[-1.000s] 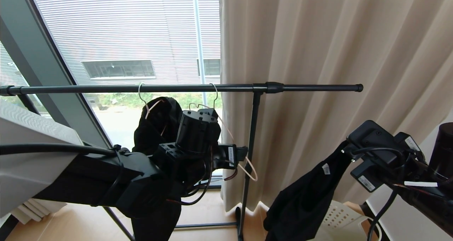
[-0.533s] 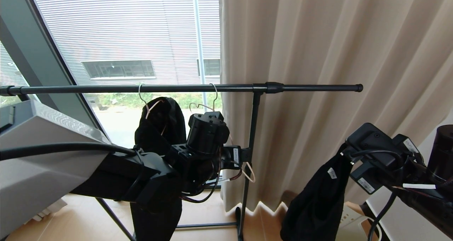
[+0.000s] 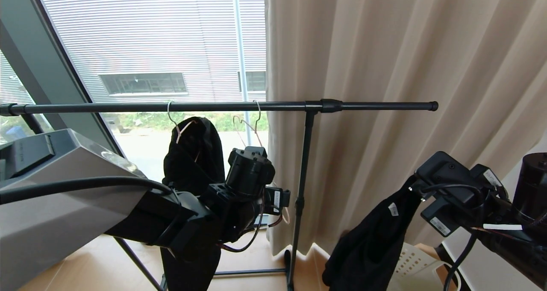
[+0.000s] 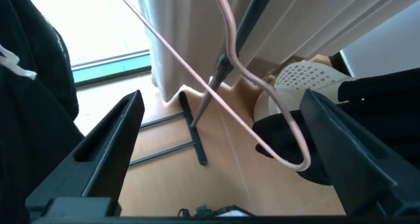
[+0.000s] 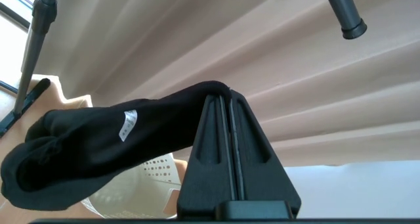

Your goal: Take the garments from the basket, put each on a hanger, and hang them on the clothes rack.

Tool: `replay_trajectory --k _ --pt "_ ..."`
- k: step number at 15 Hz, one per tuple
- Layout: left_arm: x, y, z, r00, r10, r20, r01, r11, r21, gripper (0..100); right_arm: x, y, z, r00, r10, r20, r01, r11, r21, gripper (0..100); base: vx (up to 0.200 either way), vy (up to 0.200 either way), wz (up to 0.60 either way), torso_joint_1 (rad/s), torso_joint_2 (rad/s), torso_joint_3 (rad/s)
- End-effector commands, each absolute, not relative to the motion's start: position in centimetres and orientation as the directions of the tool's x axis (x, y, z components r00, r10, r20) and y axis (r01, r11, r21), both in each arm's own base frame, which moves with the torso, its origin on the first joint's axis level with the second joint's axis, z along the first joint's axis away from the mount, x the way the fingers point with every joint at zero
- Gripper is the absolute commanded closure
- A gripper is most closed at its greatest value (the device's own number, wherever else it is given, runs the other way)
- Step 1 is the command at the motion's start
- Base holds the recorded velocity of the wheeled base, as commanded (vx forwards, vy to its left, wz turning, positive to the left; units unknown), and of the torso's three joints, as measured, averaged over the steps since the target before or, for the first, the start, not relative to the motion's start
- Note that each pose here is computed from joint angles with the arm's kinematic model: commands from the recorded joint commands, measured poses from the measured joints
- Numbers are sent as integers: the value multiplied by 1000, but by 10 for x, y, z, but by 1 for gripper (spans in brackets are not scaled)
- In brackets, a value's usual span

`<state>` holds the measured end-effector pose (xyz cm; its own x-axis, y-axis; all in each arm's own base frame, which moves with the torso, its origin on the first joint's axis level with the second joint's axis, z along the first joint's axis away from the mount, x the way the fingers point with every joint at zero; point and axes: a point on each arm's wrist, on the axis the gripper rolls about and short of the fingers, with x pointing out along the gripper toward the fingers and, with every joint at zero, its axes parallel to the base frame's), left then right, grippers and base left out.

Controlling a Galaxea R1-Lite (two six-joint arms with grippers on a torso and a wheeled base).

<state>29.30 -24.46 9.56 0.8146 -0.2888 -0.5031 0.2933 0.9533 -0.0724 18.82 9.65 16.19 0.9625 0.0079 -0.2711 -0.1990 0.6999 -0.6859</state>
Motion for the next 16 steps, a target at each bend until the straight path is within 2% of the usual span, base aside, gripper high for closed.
replay_trajectory --k 1,9,16 --pt "292 -239 105 827 -287 -484 286 955 -78 0 189 97 162 962 8 -272 -200 699 -687 100 0 0 0 0 0 0" --pt "298 -229 122 859 -267 -438 293 956 -7 0 190 98 159 960 8 -281 -207 696 -687 100 0 0 0 0 0 0" --pt "299 -234 113 848 -266 -458 316 948 34 0 191 98 159 959 7 -283 -208 696 -687 100 0 0 0 0 0 0"
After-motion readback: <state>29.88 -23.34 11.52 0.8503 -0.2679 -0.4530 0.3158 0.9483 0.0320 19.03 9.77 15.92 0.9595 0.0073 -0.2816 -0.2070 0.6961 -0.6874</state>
